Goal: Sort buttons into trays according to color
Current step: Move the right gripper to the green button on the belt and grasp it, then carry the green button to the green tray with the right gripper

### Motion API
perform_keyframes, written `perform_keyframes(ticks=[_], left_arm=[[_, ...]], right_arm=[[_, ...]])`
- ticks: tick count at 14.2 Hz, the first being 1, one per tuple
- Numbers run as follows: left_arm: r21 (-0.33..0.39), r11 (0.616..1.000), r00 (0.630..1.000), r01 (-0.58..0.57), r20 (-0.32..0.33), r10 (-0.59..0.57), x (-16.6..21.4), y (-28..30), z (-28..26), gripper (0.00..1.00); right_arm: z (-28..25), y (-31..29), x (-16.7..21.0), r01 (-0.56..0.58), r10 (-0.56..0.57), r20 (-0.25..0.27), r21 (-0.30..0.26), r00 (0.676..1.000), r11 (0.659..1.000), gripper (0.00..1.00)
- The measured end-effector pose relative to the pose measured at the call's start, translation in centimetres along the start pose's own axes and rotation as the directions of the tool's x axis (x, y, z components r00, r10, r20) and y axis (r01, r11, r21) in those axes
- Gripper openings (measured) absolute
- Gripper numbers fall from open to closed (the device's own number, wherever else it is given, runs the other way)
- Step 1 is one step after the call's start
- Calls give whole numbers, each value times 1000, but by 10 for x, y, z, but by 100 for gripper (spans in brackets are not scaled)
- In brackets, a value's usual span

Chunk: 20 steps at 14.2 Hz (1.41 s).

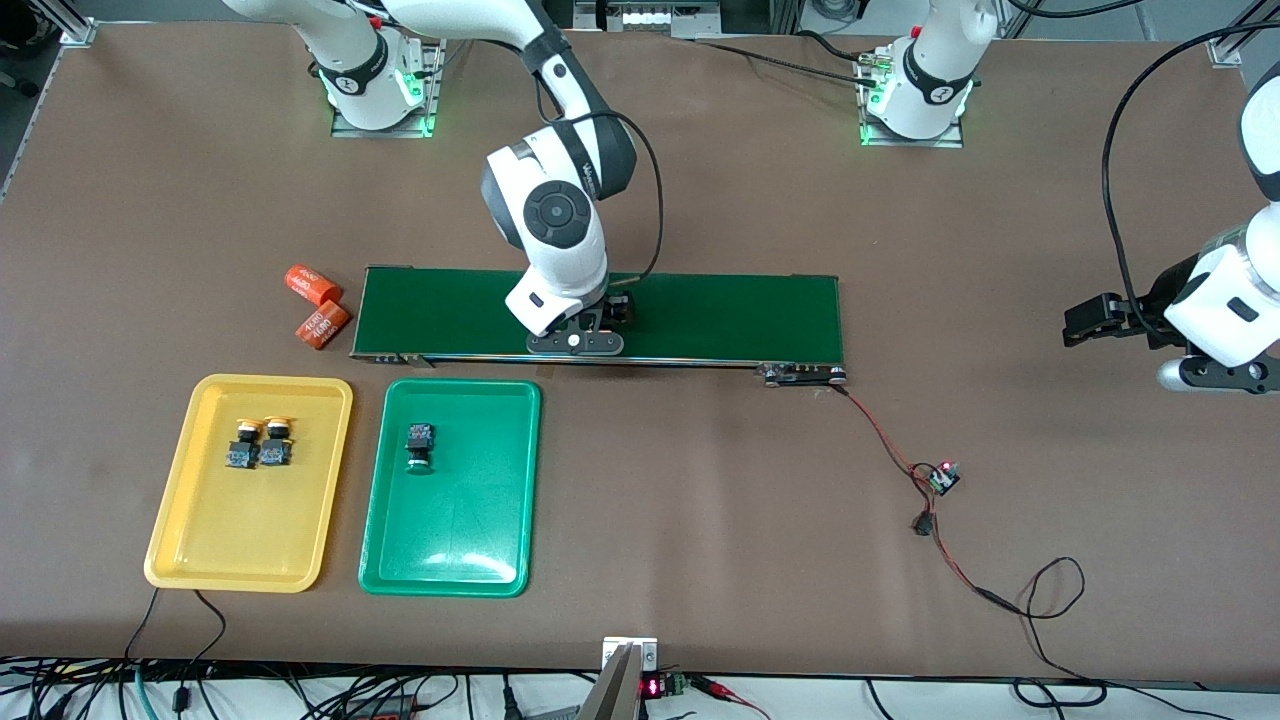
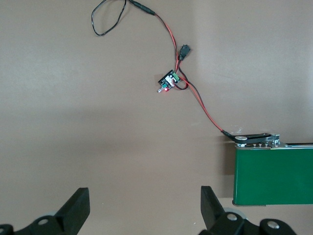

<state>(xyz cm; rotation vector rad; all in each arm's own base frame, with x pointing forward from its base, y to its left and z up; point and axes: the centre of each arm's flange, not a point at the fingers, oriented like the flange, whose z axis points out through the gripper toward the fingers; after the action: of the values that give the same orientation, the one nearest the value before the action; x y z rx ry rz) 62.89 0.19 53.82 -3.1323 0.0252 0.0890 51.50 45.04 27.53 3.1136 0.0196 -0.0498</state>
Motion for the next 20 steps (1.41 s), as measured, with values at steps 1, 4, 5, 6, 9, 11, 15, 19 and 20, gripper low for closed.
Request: perform_keyframes(ticks=[1,4,5,6,9,11,15,19,20], left_arm=[[1,1000,1000,0,4,0,1,0,3,100],[3,1000,1000,2,15,-2,4,-1,10,100],[3,1000,1000,2,17,-2,5,-1,12,100],[3,1000,1000,2,17,-2,5,-2,12,100],[4,1000,1000,8,19,-8,5,-5,13,100],[4,1000,1000,11,22,-11,6,-7,16,100],[5,1000,1000,12,24,-12,7,-7,18,100],[5,1000,1000,12,24,-13,7,-8,18,100],[5,1000,1000,12,24,-13,7,-8,18,100]], right_arm=[[4,-2,-2,4,-4,1,-5,1000,1000,97],[10,-5,-5,10,-10,5,-13,1000,1000,89],[13,-5,-5,10,-10,7,-16,1000,1000,88],[16,-4,-5,10,-9,11,-21,1000,1000,81],[24,0,-7,7,-6,23,-33,1000,999,47],[23,1,-6,4,-3,23,-34,1000,999,41],[10,10,3,-10,11,10,-29,1000,1000,41],[-41,67,55,-106,105,-80,-13,991,994,41],[-51,85,70,-127,126,-100,-6,987,992,41]])
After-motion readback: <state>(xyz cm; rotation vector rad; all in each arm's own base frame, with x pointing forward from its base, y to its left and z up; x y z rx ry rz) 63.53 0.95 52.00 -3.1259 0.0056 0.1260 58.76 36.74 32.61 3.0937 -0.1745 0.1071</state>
